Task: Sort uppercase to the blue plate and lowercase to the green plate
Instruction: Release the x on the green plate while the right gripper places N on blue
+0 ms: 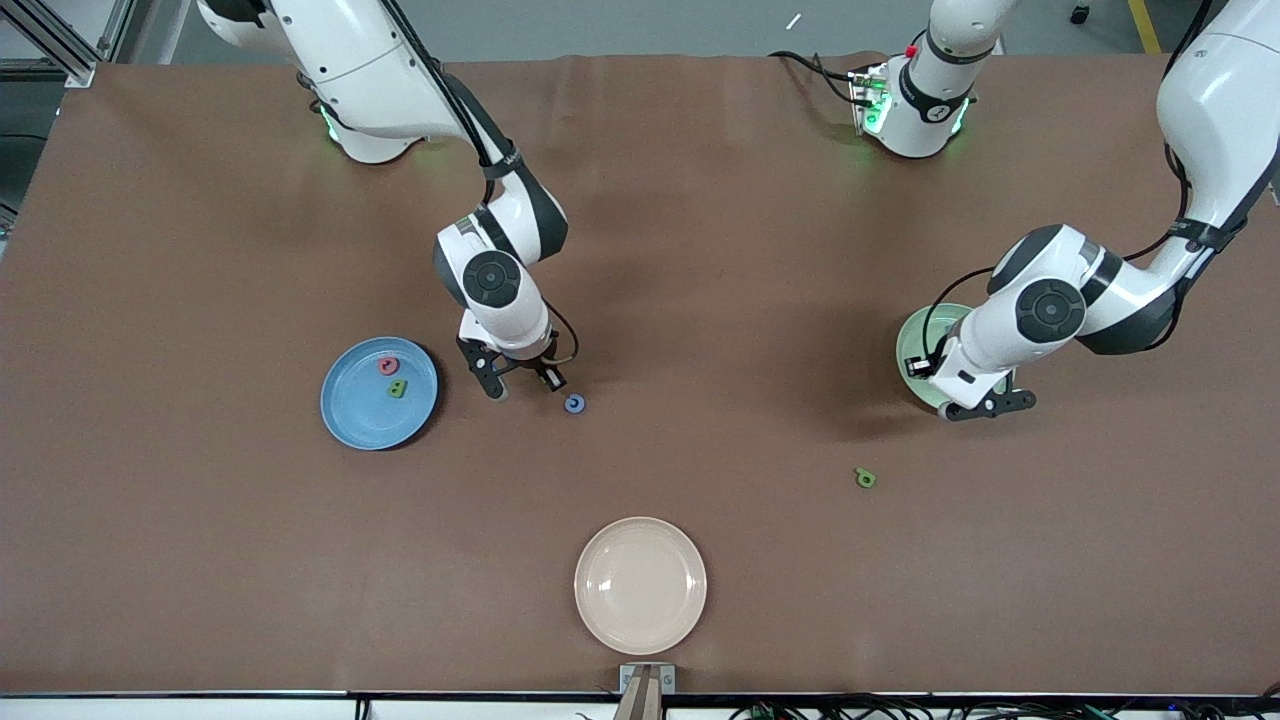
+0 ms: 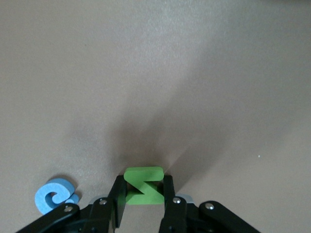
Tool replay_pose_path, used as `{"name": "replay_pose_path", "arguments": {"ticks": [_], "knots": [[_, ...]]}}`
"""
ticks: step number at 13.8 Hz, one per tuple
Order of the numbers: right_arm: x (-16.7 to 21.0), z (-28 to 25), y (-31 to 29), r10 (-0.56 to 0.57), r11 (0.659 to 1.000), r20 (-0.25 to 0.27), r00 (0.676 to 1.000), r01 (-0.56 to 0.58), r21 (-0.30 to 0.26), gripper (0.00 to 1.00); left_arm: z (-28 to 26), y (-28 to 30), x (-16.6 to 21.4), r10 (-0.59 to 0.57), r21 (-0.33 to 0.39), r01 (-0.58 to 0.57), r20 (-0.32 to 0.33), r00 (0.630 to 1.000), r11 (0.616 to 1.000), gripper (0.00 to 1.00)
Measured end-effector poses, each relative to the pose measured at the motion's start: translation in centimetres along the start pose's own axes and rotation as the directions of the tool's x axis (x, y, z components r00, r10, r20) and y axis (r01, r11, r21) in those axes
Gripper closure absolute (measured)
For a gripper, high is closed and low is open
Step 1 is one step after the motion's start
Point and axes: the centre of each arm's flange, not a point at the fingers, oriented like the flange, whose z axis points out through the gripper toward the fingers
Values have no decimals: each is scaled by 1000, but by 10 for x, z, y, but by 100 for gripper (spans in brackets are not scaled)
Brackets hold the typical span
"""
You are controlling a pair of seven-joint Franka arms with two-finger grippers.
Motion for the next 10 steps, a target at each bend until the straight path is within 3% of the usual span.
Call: {"name": "replay_pose_path", "arguments": {"ticks": [6,10], "knots": [[71,-41,-3,-123,988,23,992,125,-88,65,18,0,-18,47,-3,-48,-17,999,999,72],[131,-87,11,-219,970,57,974,223,-97,65,29,-5,-23,61,-1,-61,-23,998,998,72]]}}
